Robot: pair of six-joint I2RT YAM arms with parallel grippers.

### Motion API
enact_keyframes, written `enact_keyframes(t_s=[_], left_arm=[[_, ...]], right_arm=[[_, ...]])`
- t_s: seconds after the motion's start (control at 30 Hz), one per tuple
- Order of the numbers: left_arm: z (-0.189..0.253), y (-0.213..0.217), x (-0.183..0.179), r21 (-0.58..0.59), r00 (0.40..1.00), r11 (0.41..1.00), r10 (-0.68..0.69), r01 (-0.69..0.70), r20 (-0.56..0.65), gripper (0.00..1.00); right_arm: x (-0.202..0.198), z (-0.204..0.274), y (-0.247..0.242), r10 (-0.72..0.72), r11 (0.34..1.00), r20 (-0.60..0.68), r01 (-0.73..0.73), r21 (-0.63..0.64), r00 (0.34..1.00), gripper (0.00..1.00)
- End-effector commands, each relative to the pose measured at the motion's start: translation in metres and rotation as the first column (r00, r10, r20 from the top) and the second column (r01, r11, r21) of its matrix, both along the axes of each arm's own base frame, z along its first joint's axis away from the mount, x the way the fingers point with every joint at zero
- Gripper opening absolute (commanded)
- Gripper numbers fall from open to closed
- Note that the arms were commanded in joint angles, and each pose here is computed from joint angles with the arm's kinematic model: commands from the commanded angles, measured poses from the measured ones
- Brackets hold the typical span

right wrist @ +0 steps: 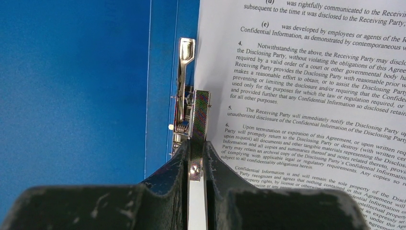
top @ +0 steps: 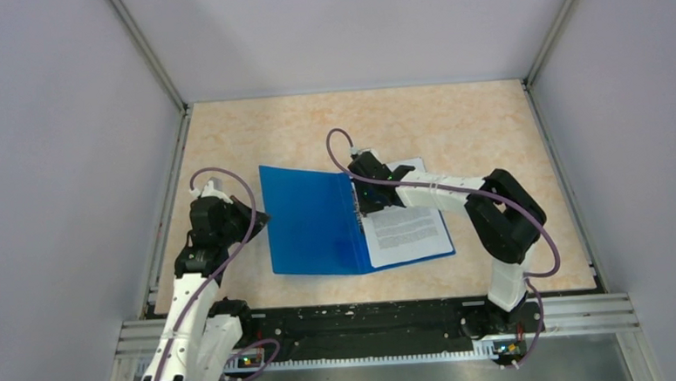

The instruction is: Put the files into the folder

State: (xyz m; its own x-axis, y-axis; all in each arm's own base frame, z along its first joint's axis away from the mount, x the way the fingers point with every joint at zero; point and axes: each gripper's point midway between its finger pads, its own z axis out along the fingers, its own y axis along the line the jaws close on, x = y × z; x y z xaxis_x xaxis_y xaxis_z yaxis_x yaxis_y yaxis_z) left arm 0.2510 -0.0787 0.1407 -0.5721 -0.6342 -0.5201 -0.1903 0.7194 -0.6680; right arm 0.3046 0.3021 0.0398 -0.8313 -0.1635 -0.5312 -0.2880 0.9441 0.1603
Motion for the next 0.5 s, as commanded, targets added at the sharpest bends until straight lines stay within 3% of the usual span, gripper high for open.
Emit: enact_keyframes(t_s=[0.0, 0.27, 0.47], left_arm=[[0.0110, 0.0016, 0.0069, 0.024, 0.998, 1.000, -0.001, 0.000, 0.061, 0.00], [0.0133, 0.0042, 0.0077, 0.043, 0.998, 0.999, 0.010, -0.013, 0.065, 0.00], [0.0144, 0.0042, 0.0082, 0.050, 0.998, 0.999, 0.008, -0.012, 0.068, 0.00]], right_arm=[[-0.0239, 0.0027, 0.0082, 0.050, 0.999, -0.032, -0.049, 0.022, 0.998, 0.08], [-0.0305, 0.0088, 0.0068, 0.050, 0.998, -0.022, -0.049, 0.030, 0.999, 0.12], [-0.0317, 0.0096, 0.0051, 0.045, 0.998, -0.011, -0.045, 0.034, 0.999, 0.25]])
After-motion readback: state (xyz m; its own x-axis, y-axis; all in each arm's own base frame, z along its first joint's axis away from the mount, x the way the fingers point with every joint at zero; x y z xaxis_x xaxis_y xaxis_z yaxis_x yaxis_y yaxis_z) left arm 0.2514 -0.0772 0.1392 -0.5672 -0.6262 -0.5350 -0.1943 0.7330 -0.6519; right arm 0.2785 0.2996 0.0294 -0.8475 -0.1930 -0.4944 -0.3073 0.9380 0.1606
